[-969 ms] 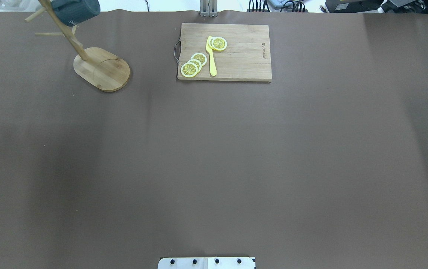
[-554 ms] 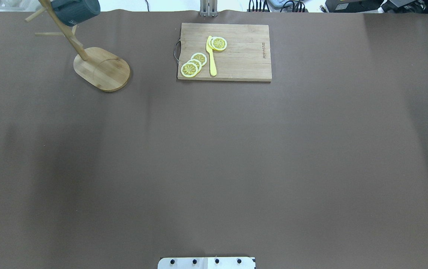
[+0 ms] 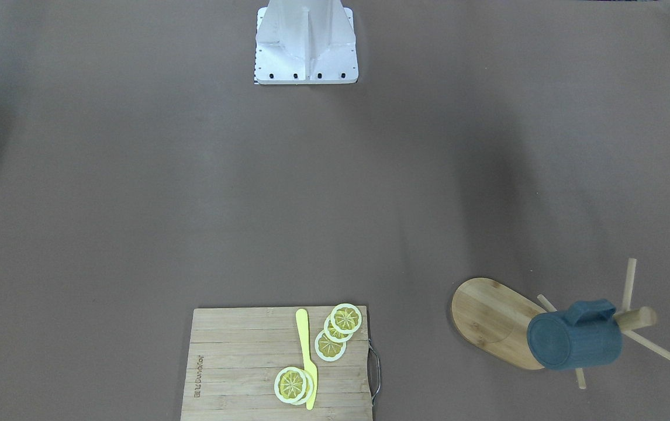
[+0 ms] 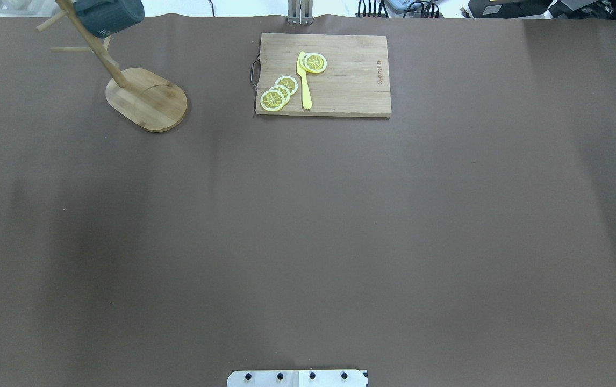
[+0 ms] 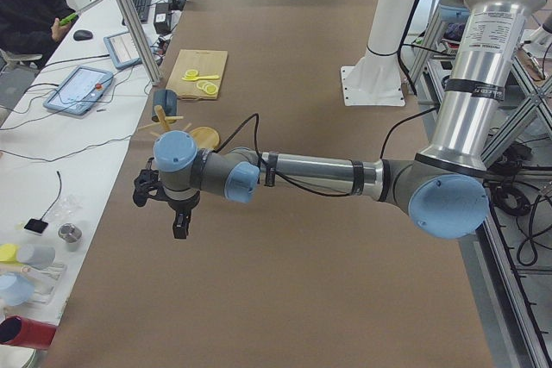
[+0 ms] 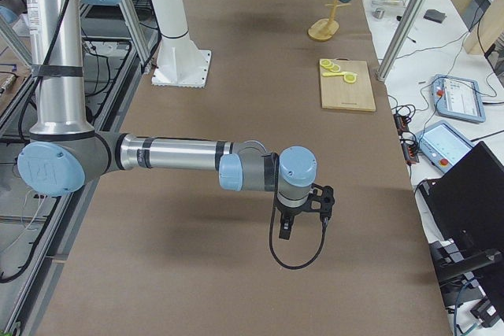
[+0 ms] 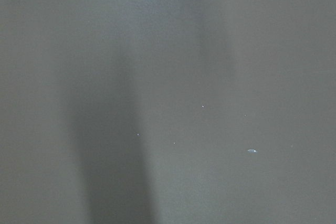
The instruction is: Hang cup on storage rack
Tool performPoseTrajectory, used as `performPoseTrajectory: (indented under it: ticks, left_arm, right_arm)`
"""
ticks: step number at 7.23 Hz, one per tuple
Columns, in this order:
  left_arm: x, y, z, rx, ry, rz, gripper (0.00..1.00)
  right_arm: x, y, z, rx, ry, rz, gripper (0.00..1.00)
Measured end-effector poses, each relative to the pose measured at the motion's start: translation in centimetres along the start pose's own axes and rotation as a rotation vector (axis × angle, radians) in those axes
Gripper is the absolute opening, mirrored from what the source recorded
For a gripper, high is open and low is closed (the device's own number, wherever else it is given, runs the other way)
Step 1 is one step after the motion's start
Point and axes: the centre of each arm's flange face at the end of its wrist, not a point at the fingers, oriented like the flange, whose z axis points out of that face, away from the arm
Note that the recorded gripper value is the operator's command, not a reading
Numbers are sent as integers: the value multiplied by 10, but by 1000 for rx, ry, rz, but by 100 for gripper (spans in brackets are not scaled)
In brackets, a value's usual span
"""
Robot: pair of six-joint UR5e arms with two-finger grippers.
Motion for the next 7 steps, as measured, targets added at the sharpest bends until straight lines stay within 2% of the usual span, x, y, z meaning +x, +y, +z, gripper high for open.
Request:
performPoseTrajectory:
  ticks: [7]
  left_arm:
    - [-1,0,1,-1,-4,0,98]
  right_arm:
    - [-15,-2,-5,8,-10,-9,100]
